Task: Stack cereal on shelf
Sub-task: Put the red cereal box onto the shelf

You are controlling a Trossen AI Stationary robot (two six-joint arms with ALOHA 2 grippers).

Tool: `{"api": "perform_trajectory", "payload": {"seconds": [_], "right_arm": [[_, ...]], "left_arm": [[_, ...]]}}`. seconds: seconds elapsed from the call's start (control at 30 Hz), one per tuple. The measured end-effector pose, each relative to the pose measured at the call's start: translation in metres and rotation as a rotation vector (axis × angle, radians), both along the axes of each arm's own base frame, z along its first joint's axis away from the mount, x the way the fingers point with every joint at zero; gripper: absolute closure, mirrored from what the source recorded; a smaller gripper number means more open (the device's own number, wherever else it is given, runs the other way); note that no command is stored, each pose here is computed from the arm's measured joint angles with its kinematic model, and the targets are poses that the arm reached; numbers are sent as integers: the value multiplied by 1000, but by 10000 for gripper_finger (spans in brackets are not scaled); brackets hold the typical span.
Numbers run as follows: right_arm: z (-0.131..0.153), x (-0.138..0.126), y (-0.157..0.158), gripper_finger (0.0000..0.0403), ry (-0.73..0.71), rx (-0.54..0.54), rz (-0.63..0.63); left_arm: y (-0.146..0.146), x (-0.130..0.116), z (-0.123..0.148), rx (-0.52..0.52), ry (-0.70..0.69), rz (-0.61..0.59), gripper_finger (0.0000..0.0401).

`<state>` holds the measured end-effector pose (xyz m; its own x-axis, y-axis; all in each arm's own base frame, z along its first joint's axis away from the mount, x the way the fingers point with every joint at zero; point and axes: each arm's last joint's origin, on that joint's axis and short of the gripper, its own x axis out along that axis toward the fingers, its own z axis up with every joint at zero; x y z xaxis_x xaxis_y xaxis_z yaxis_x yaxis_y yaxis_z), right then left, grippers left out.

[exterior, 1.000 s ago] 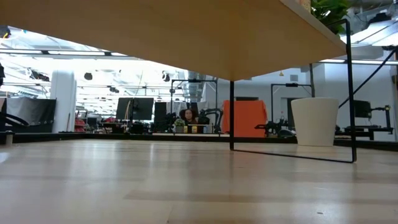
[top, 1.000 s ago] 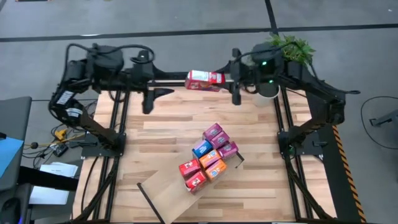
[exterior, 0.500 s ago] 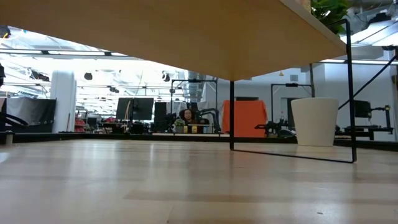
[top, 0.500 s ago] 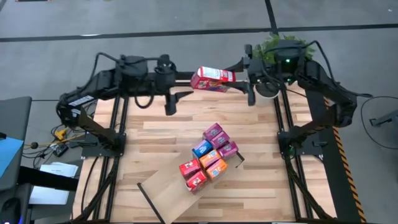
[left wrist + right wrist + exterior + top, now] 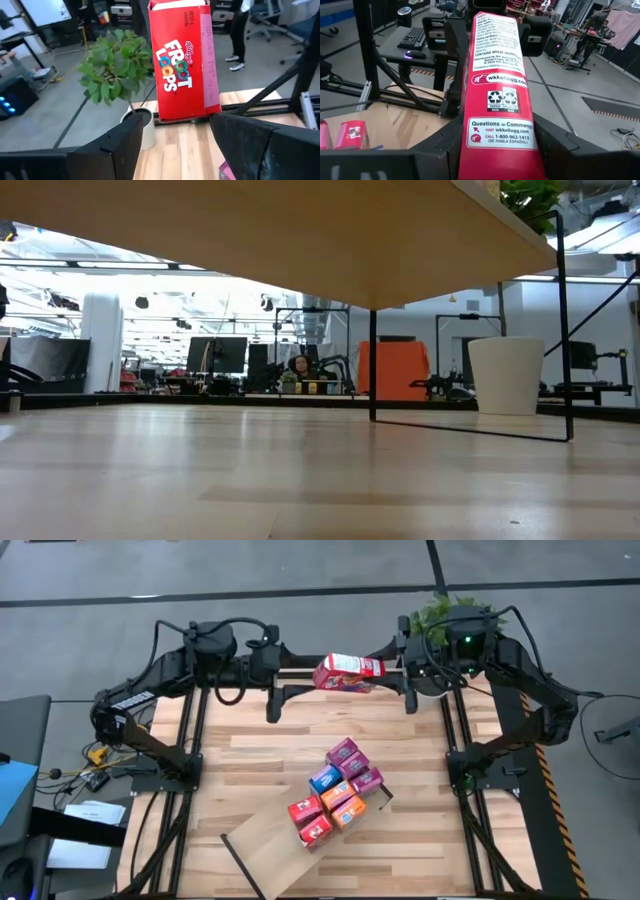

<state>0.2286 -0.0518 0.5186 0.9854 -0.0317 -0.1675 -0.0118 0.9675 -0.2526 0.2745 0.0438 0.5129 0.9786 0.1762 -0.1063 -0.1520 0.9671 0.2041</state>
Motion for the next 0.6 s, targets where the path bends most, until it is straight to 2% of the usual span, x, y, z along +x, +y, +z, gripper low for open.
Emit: {"api": "perform_trajectory", "payload": {"seconds": [0.6], "right_arm": [[2, -2, 1, 201, -17, -21, 9]], "left_arm": [[-3, 1, 4, -61, -51, -97, 174]]}}
